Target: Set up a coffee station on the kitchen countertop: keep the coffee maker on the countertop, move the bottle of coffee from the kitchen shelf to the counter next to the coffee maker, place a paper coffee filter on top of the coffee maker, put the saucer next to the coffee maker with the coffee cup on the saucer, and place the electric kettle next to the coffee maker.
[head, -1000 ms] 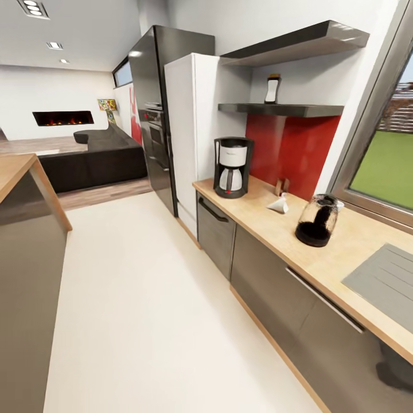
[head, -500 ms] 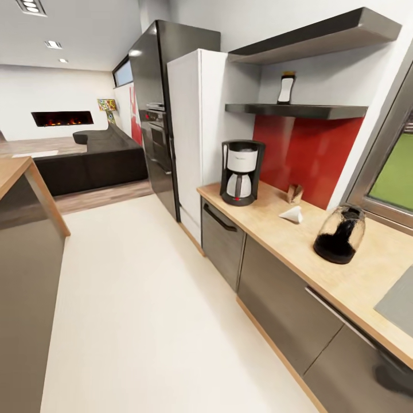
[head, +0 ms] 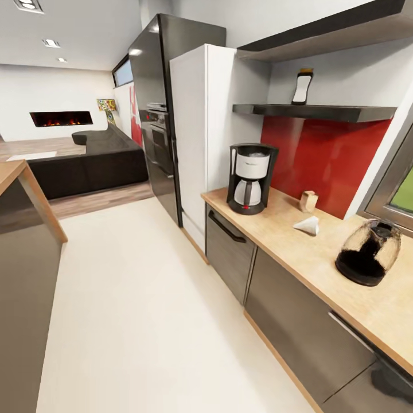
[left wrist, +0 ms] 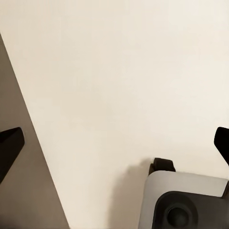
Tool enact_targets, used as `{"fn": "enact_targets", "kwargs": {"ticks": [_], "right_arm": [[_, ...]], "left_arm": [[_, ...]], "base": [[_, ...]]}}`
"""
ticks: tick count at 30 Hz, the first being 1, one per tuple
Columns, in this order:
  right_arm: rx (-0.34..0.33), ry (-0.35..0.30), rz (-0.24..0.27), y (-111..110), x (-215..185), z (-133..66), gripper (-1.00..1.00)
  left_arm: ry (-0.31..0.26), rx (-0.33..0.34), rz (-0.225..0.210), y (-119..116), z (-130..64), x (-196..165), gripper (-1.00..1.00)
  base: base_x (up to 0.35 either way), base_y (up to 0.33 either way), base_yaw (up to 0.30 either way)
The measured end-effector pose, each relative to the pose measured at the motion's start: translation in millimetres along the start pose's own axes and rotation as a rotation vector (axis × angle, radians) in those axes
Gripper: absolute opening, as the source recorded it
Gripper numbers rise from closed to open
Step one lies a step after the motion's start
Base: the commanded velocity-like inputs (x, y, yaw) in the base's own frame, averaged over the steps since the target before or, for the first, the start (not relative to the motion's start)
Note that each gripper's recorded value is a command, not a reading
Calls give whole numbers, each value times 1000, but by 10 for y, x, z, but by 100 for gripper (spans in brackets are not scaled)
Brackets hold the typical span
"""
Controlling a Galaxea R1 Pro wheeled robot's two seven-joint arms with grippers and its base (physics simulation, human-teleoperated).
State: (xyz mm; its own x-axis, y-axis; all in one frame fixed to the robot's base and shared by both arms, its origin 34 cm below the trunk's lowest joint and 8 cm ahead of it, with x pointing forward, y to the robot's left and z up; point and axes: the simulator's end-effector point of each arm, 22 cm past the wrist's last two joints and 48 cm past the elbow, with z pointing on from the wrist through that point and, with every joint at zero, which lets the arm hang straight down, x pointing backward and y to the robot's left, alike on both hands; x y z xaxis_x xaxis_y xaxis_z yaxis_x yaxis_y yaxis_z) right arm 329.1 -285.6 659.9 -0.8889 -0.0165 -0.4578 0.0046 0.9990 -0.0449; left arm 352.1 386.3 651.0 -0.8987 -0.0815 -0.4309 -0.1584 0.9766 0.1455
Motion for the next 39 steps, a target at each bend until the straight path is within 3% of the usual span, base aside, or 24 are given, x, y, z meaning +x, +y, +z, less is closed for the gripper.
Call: {"fn": "enact_targets", "kwargs": {"ticks": [39], "right_arm": [[0,0,0,-1,0,1,100]], "left_arm": [[-1,1,1,-3,1,-3,100]], "base": [[267,215,-250]]}}
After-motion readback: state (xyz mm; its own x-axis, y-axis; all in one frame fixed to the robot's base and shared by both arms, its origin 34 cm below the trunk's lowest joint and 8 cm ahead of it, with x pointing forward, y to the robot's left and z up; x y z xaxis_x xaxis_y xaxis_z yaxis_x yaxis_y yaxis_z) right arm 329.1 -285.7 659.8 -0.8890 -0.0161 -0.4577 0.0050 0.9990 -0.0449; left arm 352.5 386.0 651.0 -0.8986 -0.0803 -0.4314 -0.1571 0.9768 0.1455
